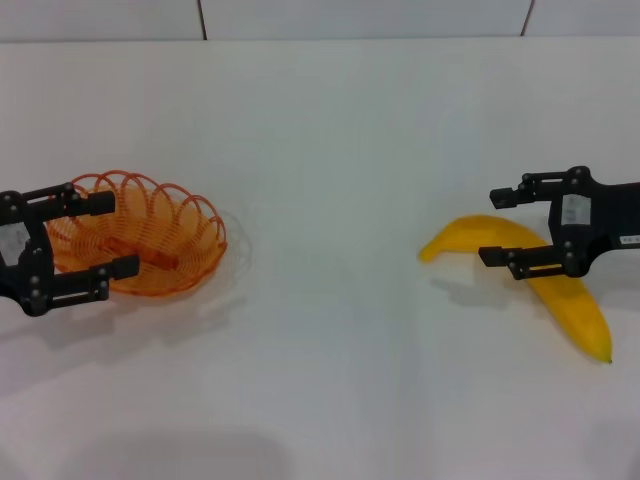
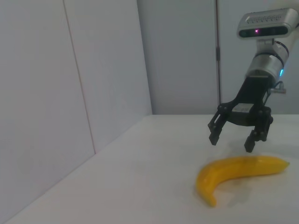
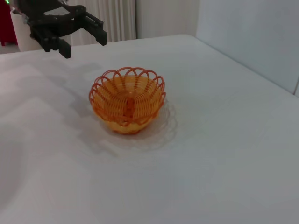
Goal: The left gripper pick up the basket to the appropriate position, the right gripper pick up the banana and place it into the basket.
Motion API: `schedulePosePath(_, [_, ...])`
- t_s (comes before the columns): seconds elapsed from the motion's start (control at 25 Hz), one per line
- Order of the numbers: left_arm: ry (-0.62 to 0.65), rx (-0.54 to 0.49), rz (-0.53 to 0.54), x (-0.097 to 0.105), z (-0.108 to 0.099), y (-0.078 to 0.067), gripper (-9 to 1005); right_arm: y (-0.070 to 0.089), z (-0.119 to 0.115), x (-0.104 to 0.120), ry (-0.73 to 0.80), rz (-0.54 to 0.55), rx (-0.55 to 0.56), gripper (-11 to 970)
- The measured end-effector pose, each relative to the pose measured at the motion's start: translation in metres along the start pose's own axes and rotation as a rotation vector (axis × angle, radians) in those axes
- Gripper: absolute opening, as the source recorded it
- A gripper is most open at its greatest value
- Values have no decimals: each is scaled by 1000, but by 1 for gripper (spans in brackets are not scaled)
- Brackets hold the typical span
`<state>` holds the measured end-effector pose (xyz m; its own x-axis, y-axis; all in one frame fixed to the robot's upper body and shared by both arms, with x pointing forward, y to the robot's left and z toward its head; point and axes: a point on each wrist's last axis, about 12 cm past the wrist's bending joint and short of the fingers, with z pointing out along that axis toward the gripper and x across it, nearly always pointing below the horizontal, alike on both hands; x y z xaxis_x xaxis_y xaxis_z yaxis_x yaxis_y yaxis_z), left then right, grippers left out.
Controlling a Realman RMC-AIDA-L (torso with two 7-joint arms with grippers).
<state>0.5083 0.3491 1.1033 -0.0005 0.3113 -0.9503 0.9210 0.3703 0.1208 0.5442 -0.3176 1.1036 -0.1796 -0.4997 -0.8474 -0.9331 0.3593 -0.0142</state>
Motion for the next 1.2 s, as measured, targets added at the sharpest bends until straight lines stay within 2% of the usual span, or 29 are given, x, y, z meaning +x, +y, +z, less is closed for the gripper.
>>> schedulePosePath(0.48, [-3, -7, -8, 0, -1, 0, 738, -1, 2, 0, -1, 1, 13, 758])
schedulePosePath(0.68, [-18, -45, -74, -4, -6, 7, 738, 0, 2, 1, -2, 5, 10, 757])
schedulePosePath(0.88, [-3, -158, -210, -19, -33, 30, 738, 0, 3, 1, -2, 7, 10, 759])
schedulePosePath(1.04, [95, -265, -343, -29, -53, 49, 739, 1, 3, 2, 5, 8, 7, 759])
schedulePosePath(1.12, [160, -304, -407, -32, -56, 58, 739, 0, 3, 2, 8, 8, 9, 758])
schedulePosePath(1.16, [219, -319, -458, -35, -53, 67, 739, 0, 3, 2, 9, 8, 12, 758])
schedulePosePath(1.2, [219, -319, -458, -35, -53, 67, 739, 0, 3, 3, 9, 9, 16, 758])
